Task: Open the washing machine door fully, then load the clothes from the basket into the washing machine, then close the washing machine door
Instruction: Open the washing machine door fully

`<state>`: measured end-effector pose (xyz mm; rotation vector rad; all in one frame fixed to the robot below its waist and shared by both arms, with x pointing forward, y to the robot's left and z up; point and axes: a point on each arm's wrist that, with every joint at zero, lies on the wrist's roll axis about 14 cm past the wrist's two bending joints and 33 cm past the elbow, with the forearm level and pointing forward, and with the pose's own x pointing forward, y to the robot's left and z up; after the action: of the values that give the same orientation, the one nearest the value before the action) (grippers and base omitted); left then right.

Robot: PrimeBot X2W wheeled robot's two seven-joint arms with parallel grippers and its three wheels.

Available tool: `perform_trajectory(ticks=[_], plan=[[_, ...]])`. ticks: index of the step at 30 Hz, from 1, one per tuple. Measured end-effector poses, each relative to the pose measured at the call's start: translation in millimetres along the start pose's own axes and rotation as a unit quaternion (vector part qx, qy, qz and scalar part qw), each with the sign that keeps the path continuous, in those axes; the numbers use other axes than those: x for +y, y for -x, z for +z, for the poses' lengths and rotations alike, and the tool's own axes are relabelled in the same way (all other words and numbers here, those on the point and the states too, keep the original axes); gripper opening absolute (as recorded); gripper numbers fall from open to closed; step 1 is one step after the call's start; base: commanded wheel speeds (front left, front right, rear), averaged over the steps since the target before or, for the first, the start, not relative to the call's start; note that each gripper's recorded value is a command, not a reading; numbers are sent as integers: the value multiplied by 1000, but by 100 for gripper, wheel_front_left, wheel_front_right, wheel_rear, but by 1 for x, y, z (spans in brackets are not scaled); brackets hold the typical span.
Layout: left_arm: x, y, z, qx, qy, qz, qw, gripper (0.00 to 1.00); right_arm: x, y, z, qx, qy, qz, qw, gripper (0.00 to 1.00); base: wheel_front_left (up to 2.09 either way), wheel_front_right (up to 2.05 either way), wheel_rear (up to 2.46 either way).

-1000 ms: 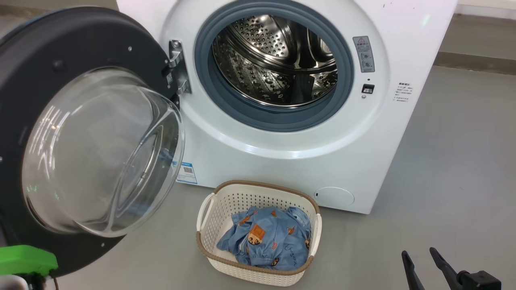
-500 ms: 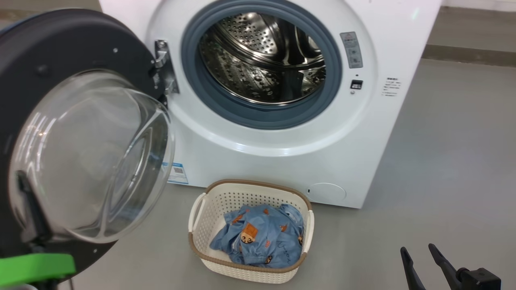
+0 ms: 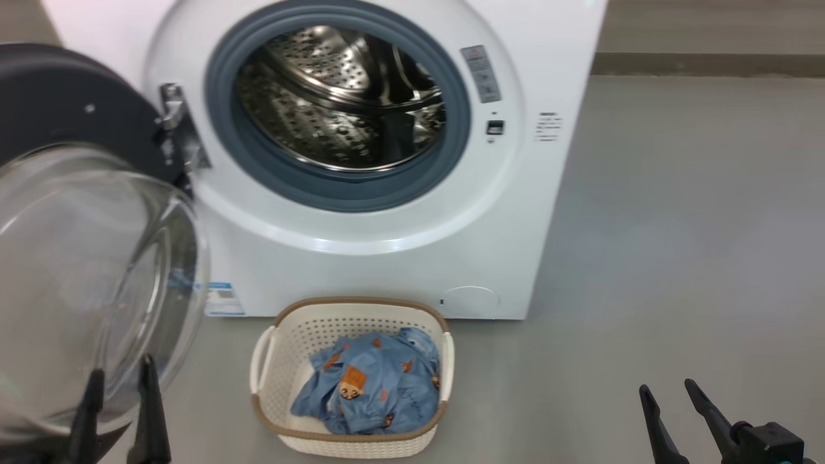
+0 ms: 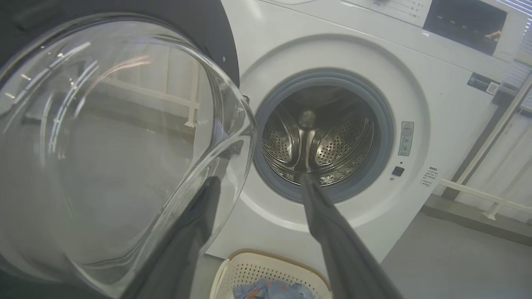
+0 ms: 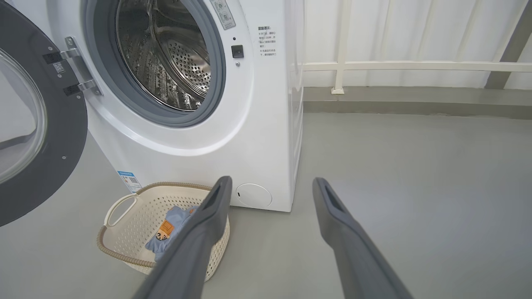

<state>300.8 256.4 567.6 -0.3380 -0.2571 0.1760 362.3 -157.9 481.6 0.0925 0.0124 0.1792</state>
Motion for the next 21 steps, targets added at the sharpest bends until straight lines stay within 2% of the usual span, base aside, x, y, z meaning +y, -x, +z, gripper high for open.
perform_trajectory(ticks=[9,21], plan=[[-2,11,-52,78,7,-13,997,100,-24,20,6,-12,-1,-42,999,100,0,0,0],[15,28,-85,125,-21,0,992,100,-34,28,12,-22,0,-59,998,100,0,0,0]])
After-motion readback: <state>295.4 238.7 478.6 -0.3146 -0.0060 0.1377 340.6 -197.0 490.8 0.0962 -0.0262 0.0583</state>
